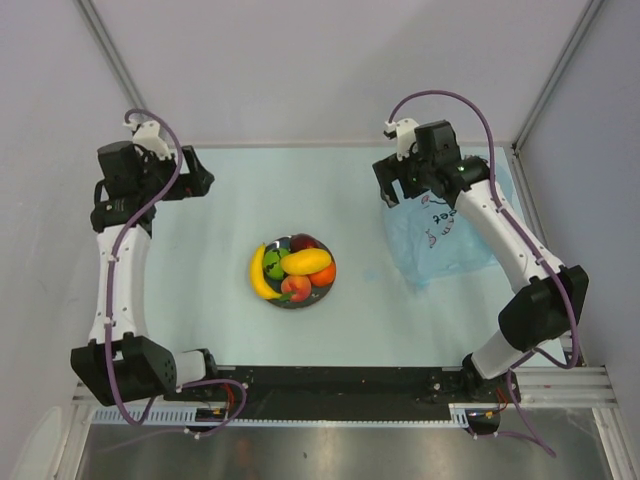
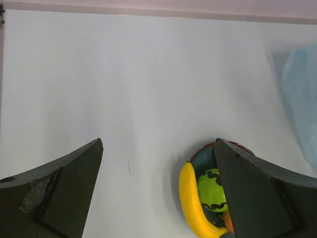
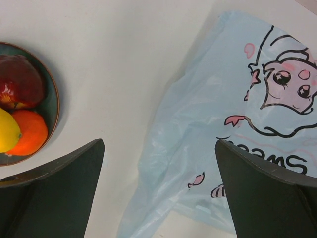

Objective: Take the fake fruits out of the plastic bag
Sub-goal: Reset both arms

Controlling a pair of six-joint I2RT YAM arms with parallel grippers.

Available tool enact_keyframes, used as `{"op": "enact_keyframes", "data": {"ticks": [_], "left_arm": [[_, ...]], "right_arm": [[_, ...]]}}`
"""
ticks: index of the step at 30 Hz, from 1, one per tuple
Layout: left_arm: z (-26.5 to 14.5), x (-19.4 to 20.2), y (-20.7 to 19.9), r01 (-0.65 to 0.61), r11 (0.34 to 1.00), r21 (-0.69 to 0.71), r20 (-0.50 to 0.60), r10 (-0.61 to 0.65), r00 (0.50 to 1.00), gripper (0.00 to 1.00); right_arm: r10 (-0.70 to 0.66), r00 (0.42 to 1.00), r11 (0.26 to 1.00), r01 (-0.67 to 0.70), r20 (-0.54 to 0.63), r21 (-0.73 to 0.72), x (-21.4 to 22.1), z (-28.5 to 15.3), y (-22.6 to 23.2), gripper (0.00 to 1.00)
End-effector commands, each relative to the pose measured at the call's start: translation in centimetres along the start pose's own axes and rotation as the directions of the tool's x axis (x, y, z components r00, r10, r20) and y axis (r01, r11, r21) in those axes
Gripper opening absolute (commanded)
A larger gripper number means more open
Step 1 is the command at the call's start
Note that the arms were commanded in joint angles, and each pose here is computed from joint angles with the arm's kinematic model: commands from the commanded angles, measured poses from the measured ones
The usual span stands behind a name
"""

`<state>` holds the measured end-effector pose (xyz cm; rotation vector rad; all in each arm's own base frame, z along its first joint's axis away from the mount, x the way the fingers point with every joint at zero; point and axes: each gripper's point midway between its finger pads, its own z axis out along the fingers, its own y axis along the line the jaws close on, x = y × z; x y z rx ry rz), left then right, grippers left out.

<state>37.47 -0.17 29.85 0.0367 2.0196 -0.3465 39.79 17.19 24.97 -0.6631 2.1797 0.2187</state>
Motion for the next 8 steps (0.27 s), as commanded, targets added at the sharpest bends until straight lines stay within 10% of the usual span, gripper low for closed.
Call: {"op": "enact_keyframes", "data": {"ticks": [1, 8], "left_arm": [[-1.9, -3.6, 1.9, 0.014, 0.984, -0.176, 0.128, 0.009, 0.992, 1.00], [-2.4, -1.0, 2.1, 0.013, 0.980, -0.197, 0.100, 0.007, 0.995, 1.00]], "right_arm": [[0.027, 0.998, 0.999, -0.029, 0.057, 0.028, -1.3, -0.9, -0.4, 1.00], [0.015, 0.998, 0.999, -0.013, 0.055, -0.035, -1.2, -0.8, 0.7, 1.00]]}}
